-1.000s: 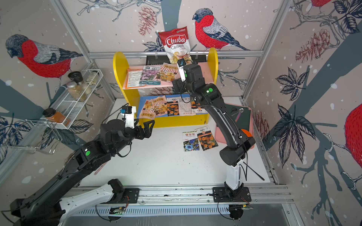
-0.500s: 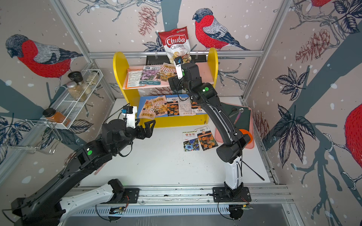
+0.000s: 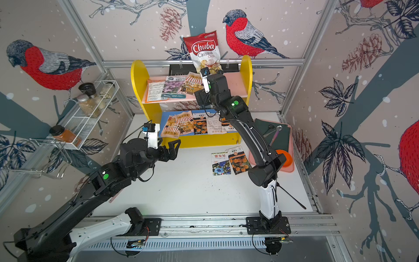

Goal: Take the seed bag off the shelf
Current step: Adjust the seed packet on the shelf.

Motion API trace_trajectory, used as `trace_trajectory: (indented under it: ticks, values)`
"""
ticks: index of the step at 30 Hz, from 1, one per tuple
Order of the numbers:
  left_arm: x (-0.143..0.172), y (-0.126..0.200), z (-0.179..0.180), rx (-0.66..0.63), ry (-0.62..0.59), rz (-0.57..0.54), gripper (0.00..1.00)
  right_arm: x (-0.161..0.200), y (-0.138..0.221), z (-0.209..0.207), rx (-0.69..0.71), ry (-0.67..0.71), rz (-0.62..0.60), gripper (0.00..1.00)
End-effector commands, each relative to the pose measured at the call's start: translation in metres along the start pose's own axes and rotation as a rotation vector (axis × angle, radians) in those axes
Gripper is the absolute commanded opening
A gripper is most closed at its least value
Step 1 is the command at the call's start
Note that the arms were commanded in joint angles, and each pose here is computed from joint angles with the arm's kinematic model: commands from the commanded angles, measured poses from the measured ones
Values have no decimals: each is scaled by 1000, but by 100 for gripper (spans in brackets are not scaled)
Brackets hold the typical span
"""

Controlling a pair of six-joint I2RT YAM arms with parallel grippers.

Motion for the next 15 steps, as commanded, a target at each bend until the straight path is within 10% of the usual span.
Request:
trace_trajectory:
  ticks: [1,15]
  values:
    - [-4,0,-3,23,12,-21,96,5,5,-2,16,37,37,95]
    - [-5,0,-4,30,15,-29,96,8,40,-12,28,52,49,94]
Point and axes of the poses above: each gripper's point midway between its finger pads, its own y axis back along the fingers, its own z axis along the line the jaws close on, x = y × z, the point moved 7 cm from there along y, back along the fingers, and after that the axes turned 12 degrees about y, right-handed, at the moved point
